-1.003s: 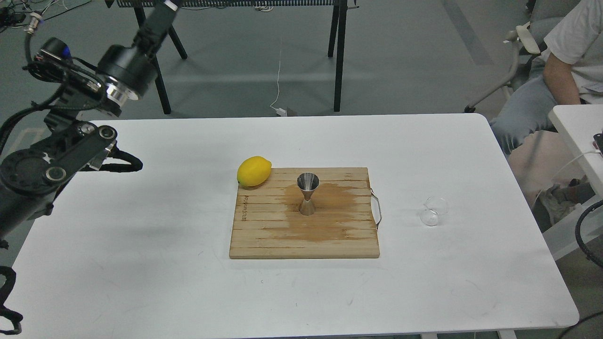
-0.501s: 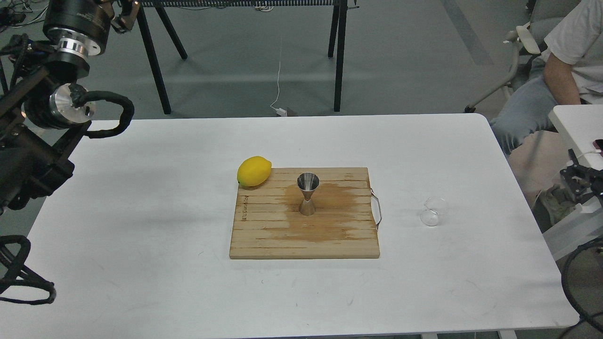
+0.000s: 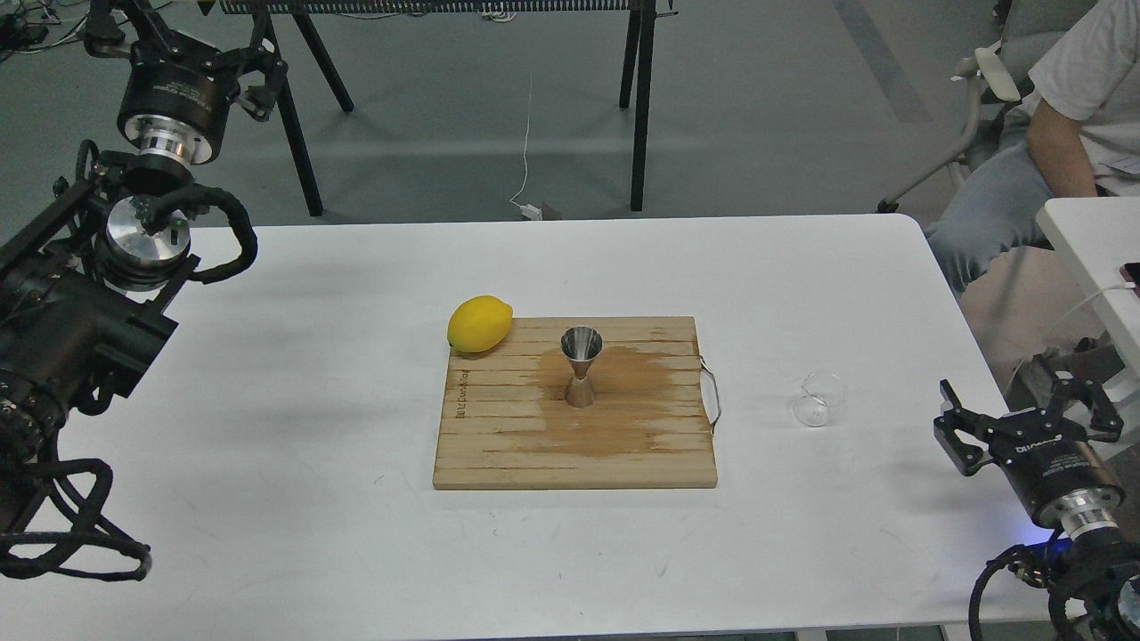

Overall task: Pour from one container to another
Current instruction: 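Move the right gripper toward the small clear glass beside the board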

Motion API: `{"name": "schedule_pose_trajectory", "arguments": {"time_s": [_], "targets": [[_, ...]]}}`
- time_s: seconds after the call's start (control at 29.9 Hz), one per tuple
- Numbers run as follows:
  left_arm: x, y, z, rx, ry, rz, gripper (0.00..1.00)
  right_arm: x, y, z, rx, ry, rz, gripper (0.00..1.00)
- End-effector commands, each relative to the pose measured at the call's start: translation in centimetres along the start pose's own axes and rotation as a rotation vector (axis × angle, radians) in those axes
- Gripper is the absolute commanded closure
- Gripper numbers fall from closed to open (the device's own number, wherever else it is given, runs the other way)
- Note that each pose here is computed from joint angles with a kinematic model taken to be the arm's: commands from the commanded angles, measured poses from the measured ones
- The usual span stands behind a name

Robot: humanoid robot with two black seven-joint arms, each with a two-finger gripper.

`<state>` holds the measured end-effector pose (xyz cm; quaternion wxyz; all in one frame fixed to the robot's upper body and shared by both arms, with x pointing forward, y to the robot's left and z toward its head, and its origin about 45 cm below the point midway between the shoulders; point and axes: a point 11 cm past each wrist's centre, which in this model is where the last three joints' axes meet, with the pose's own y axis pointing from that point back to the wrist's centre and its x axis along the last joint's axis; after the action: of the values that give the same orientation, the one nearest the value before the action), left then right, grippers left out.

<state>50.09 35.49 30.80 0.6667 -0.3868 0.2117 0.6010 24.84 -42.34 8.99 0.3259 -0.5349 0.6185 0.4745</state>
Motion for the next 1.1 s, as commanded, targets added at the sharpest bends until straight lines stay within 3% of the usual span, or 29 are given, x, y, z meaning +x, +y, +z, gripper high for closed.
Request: {"name": "schedule_pose_trajectory", "arguments": {"time_s": [0.0, 0.5, 1.07], "targets": [[0.0, 0.1, -0.3, 0.007, 0.001, -0.004, 0.00, 1.2, 0.8, 3.7, -0.067, -0.043, 0.027, 0.00], [-0.1, 0.2, -0.3, 0.002, 0.003, -0.010, 0.00, -2.6, -1.2, 8.2, -0.138, -0.171, -0.074, 0.01], [0.4, 0.6, -0.4, -0.009, 0.004, -0.001, 0.00, 0.3, -2.1, 9.9, -0.138, -0.223, 0.325, 0.02]]}}
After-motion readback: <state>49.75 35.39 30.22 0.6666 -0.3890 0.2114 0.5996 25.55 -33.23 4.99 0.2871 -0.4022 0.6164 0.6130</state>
